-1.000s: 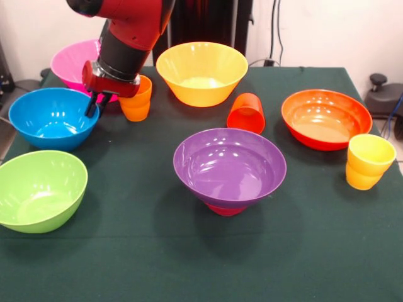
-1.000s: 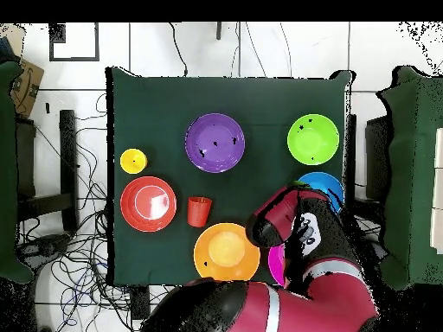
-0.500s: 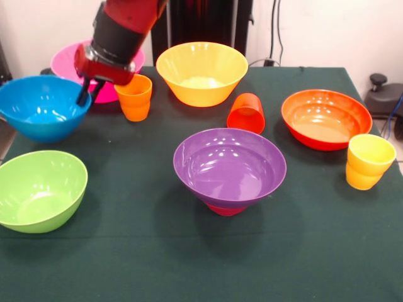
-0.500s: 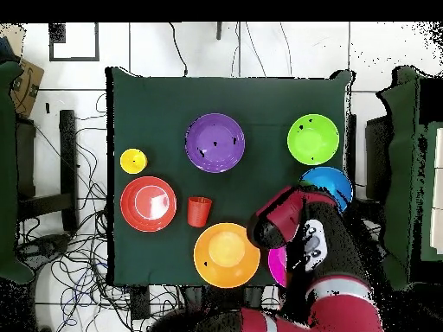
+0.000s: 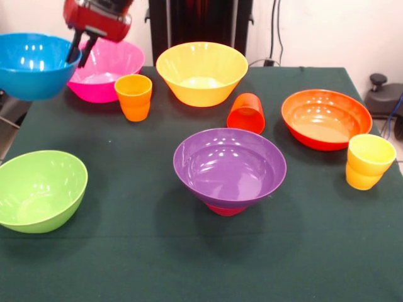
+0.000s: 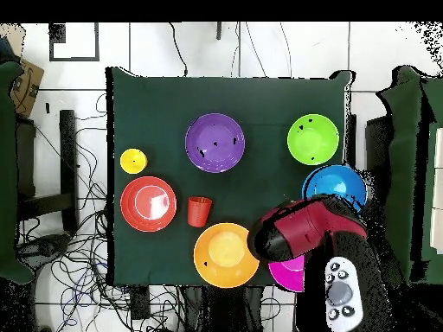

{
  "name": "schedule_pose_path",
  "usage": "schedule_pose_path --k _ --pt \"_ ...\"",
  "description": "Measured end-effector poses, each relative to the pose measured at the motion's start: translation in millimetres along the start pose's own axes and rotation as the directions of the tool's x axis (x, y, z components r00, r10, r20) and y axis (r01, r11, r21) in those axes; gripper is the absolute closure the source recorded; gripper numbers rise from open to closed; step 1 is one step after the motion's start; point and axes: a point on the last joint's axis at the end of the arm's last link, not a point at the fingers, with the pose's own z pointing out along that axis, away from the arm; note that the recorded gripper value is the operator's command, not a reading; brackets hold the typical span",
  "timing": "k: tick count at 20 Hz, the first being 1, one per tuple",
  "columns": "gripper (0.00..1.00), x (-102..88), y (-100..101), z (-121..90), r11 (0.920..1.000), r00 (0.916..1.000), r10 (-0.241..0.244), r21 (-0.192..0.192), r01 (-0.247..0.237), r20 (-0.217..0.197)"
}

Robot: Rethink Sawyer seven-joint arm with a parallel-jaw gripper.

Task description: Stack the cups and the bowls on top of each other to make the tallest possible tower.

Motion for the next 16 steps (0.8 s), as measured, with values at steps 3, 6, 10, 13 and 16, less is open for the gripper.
schedule_pose_path --k 3,6,10,13,16 --pt "1.0 -1.3 -4 -13 1.0 1.0 -0.005 -0.006 0.005 0.004" --pt "1.0 -3.9 -6 -25 0.9996 0.9999 0.001 -0.028 -0.001 0.012" --pt "1.0 -11.1 -5 -41 0.9949 0.999 0.043 -0.092 -0.041 0.014" --pt "1.0 -18.2 -2 -50 0.9891 0.9979 0.065 -0.133 -0.063 0.01" --pt "1.0 -28.0 3 -59 0.9827 0.9966 0.082 -0.168 -0.079 0.01"
